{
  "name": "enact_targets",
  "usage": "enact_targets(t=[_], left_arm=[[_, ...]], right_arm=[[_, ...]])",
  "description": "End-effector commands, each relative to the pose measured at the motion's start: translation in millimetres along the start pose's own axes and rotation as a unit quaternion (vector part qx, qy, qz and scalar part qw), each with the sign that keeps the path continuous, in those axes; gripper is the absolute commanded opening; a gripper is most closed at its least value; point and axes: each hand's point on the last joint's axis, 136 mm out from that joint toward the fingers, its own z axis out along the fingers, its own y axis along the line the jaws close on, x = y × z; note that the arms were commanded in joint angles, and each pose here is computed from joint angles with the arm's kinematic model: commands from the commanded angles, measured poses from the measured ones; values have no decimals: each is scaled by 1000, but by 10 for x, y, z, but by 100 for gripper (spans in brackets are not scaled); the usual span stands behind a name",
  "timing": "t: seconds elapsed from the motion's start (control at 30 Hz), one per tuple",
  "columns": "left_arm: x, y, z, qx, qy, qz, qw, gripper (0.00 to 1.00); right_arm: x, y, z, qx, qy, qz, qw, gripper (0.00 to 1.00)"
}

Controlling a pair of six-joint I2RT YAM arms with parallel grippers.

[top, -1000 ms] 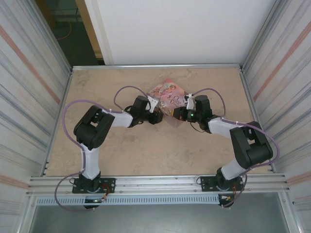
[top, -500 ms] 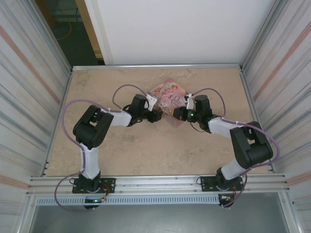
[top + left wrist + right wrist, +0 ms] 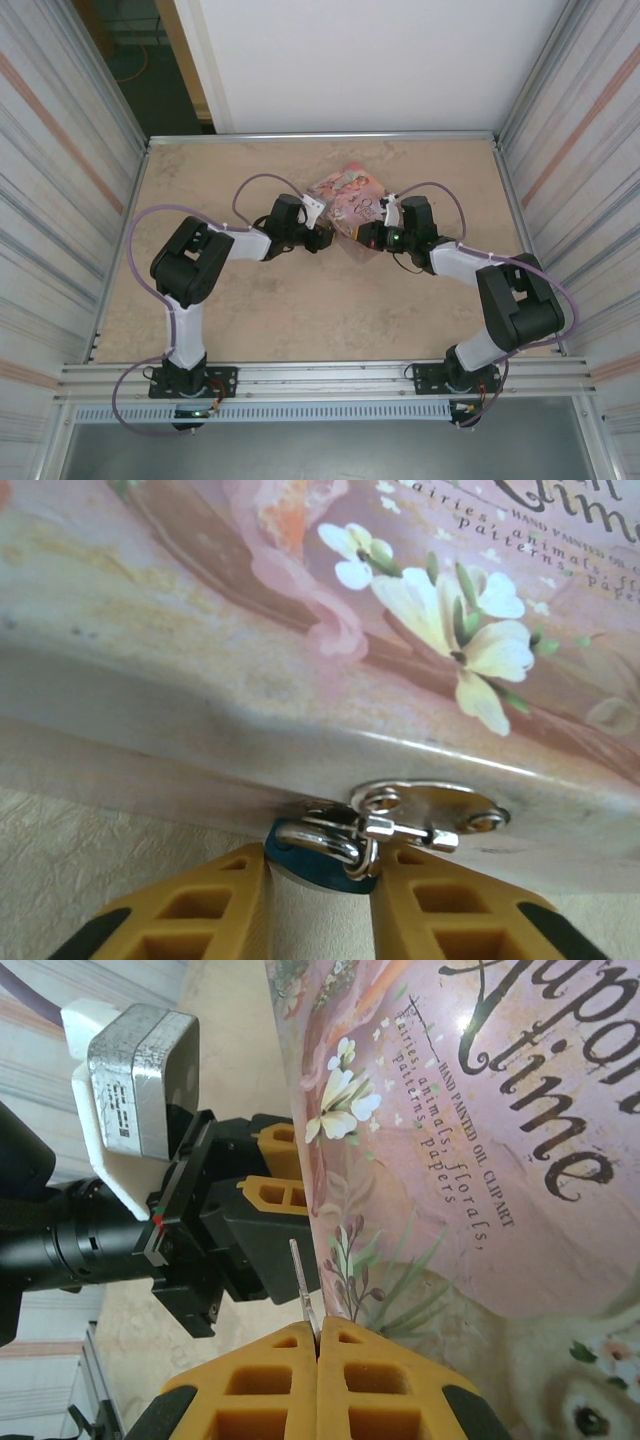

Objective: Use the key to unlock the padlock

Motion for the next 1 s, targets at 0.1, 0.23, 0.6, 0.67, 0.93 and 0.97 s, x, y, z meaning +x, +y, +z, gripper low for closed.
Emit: enact_targets(t=[0.1,0.23,0.6,0.67,0.93,0.97], left_arm=[[-60,-27,-68,6,-14,14,1000,34],[-101,-26,-188,-1,-24,17,1000,40],[-206,-9,-601,23,-52,35,998,58],[-218,-5,-652,38,-53,37,997,60],[-213,102,-843,33,-72,48,996,65],[-198,95,-854,33,-70,48,996,65]], right_arm=[[7,55,-51,-2,3,-15,1000,0],[-61,147,-85,-6,1,-19,1000,0],[-385,429,51,-13,-7,-33,999,0],[-440,447,140,-14,-6,-31,999,0],[-636,514,558,-32,0,-23,999,0],[-658,515,610,-32,0,-22,999,0]])
